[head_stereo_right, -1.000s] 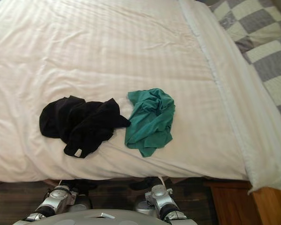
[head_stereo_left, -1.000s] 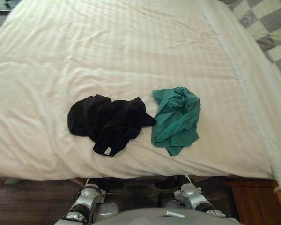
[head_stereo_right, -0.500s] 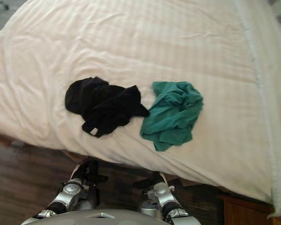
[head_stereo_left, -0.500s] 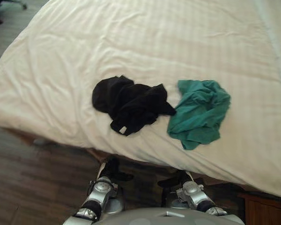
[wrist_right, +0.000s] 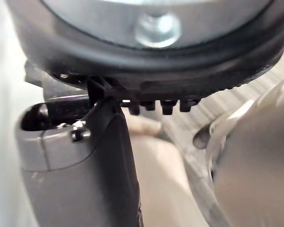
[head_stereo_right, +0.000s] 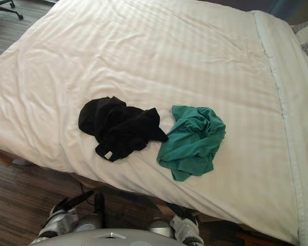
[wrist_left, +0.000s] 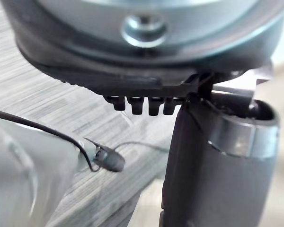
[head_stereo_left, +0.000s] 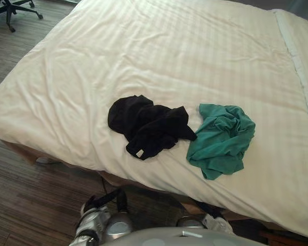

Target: Tidy up the quilt and then pick up the clothes from the bed and put them into the laundry hamper

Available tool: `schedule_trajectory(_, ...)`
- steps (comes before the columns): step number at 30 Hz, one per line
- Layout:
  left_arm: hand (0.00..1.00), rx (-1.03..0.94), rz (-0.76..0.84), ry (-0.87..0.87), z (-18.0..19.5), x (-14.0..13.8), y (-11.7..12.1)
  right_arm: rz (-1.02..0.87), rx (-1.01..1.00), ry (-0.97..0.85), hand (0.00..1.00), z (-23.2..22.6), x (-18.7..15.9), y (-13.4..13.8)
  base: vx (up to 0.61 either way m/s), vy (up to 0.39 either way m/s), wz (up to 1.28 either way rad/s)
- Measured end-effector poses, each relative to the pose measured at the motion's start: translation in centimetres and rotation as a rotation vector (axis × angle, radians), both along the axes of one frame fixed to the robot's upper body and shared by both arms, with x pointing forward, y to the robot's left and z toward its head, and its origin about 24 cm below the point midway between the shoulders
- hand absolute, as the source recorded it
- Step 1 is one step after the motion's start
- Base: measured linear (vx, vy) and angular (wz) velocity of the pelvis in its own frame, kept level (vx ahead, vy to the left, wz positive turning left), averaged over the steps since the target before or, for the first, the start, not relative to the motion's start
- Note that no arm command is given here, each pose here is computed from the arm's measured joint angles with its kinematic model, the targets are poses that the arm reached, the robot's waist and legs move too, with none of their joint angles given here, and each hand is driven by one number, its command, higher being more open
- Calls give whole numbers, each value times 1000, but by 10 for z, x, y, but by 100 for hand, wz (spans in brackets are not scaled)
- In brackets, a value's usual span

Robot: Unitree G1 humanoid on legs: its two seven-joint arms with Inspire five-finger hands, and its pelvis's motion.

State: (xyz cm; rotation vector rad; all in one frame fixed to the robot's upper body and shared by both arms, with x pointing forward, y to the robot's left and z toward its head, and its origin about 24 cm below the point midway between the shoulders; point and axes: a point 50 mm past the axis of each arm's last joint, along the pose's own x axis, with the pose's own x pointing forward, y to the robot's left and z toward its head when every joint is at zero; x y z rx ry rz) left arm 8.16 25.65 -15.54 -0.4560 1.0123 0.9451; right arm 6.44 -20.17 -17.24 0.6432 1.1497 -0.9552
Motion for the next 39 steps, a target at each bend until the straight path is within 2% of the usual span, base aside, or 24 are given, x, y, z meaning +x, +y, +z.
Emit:
schedule_trajectory(3, 100, -3, 434, 1, 1, -59, 27, -427, 1, 62, 100, -2, -58, -17, -2, -6, -4)
schedule_trajectory(5, 100, 7, 573, -19, 4, -76, 37, -574, -11, 62, 100, 0, -71, -26, -15, -15, -4)
schedule_trajectory(7, 100, 17, 653, -35, 7, -85, 42, -649, -34, 62, 100, 3, -78, -38, -45, -7, -5)
schedule_trajectory(10, 100, 47, 716, -78, 15, -86, 61, -747, -112, 28, 100, 13, -81, -73, -58, -10, -1)
schedule_trajectory(11, 100, 65, 729, -113, 21, -80, 74, -771, -149, -6, 100, 20, -75, -91, -78, -25, -7)
schedule_trajectory(13, 100, 108, 751, -180, 35, -69, 99, -781, -208, -60, 100, 32, -62, -120, -107, -49, 0)
schedule_trajectory(15, 100, 159, 768, -269, 56, -51, 131, -752, -312, -137, 100, 58, -41, -165, -105, -72, 26)
schedule_trajectory(16, 100, 172, 772, -290, 62, -47, 138, -731, -345, -145, 100, 66, -37, -176, -85, -41, 15)
schedule_trajectory(17, 100, 200, 793, -337, 73, -41, 152, -674, -416, -149, 100, 81, -31, -196, -40, -22, 0)
schedule_trajectory(19, 100, 270, 822, -393, 92, -38, 171, -559, -546, -150, 100, 104, -18, -216, 0, 0, 0)
schedule_trajectory(21, 100, 388, 785, -456, 117, -31, 189, -469, -660, -166, 100, 122, -3, -225, 22, -7, 3)
schedule_trajectory(23, 100, 636, 661, -585, 171, -15, 210, -370, -815, -219, 100, 147, 20, -223, 47, -14, 5)
schedule_trajectory(24, 100, 687, 636, -622, 185, -12, 212, -355, -847, -234, 100, 153, 24, -220, 44, -10, 0)
schedule_trajectory(26, 100, 897, 501, -733, 239, 6, 210, -286, -966, -257, 100, 168, 37, -208, 48, -4, 3)
schedule_trajectory(27, 100, 945, 464, -763, 252, 12, 207, -278, -990, -265, 100, 171, 39, -205, 40, 2, 10)
schedule_trajectory(30, 100, 1129, 234, -866, 292, 46, 175, -259, -1091, -335, 100, 197, 52, -203, 10, 20, 5)
schedule_trajectory(32, 100, 1131, 154, -914, 294, 61, 157, -209, -1159, -354, 100, 210, 60, -201, -54, 20, -9)
schedule_trajectory(34, 100, 1062, 60, -980, 285, 81, 128, -172, -1206, -392, 100, 222, 68, -197, -83, 5, -14)
schedule_trajectory(35, 100, 1044, 34, -992, 282, 85, 120, -161, -1217, -401, 100, 225, 70, -196, -94, -1, -19)
schedule_trajectory(38, 100, 971, -145, -1037, 267, 104, 73, -46, -1258, -463, 100, 236, 88, -183, -109, -6, -32)
schedule_trajectory(39, 100, 971, -178, -1038, 266, 107, 65, -28, -1261, -469, 100, 237, 90, -181, -138, -25, -35)
